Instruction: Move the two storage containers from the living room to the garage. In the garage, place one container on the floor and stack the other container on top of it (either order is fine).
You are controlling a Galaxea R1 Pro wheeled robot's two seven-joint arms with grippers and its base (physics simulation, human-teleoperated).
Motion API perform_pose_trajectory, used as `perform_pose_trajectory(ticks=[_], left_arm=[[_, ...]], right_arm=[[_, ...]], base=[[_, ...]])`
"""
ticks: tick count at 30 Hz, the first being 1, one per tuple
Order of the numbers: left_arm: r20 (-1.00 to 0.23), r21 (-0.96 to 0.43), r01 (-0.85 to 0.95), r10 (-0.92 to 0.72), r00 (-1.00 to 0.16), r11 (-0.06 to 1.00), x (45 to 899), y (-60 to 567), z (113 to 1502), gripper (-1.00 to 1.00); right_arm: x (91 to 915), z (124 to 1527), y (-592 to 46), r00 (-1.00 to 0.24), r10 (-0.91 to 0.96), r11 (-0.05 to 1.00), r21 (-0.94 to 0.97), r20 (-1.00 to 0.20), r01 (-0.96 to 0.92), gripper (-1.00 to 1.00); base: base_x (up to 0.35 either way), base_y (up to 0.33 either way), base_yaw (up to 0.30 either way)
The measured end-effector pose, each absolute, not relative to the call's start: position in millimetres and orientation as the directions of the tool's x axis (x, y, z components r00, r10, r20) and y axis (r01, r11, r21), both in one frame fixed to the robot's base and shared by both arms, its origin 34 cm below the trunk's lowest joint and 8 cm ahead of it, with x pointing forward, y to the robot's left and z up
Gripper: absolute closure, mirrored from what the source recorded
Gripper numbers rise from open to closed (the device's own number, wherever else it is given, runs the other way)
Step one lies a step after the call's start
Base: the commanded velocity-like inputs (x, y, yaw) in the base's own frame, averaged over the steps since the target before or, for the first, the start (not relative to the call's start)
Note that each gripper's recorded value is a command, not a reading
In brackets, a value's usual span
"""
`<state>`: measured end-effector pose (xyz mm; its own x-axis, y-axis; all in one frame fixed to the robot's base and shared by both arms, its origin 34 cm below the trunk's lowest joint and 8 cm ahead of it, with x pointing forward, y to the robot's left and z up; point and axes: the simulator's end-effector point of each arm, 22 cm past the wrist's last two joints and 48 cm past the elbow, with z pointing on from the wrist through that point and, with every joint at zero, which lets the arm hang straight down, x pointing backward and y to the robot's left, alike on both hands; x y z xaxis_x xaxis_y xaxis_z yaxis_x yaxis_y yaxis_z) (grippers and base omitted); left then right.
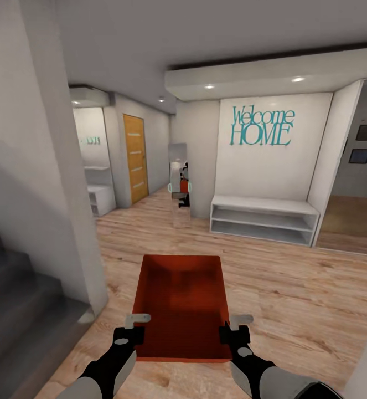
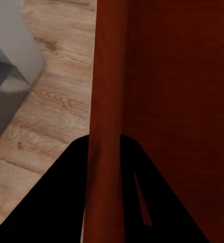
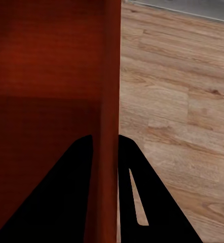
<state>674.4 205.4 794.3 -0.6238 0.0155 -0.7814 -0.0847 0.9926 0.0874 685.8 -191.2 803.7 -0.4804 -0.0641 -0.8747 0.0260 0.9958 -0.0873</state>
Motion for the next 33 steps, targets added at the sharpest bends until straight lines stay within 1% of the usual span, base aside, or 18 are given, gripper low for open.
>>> perform_pose_trajectory(ticks=[29,33], left_arm=[[-0.779,0.081,-0.089,0.007,-0.627,0.993,673.2,205.8,792.9,1.0],[-0.783,0.086,-0.082,0.016,-0.622,0.993,675.4,207.3,794.2,1.0]], right_arm=[[685.6,803.5,-190.8,-0.482,-0.067,0.996,-0.09,-0.874,0.024,1.0],[685.6,803.4,-189.3,-0.478,-0.06,0.996,-0.083,-0.876,0.028,1.0]], base=[[0.323,0.0,0.0],[0.004,0.0,0.0]])
